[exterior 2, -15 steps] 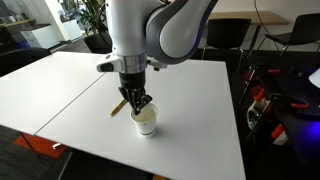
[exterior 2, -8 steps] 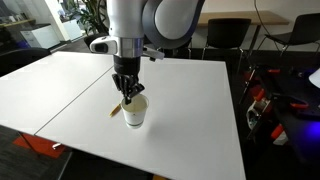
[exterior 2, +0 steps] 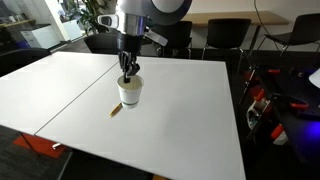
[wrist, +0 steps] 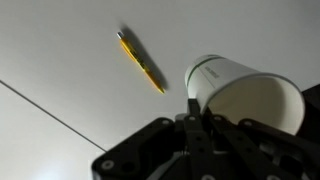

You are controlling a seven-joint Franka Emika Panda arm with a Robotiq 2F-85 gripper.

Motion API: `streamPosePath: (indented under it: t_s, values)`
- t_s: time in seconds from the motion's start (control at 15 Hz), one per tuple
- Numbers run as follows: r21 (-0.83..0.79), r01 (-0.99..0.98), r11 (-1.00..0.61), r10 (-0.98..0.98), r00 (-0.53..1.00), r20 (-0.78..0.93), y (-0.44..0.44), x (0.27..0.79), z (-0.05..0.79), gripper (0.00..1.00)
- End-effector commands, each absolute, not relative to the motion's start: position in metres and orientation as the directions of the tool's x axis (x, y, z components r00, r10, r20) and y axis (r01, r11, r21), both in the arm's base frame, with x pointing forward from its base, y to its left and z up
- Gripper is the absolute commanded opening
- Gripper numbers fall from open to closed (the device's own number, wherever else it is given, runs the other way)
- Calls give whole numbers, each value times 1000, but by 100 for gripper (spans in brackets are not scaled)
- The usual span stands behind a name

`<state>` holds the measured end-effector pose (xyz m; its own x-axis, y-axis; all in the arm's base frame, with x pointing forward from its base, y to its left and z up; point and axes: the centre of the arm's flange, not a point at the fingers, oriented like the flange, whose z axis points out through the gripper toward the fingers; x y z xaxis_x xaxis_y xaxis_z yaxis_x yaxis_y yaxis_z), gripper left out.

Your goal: Pick up the pen from the cup and place it on the table then move the cup to the right

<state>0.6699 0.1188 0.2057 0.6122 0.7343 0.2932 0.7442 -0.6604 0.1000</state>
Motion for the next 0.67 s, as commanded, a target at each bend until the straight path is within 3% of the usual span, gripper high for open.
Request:
streamPosePath:
  t_s: [0.0, 0.6]
  values:
    - [79, 642, -762, 630, 708, 318, 87, 654, 223, 1]
    - [-42, 350, -936, 316, 885, 342, -10, 656, 224, 1]
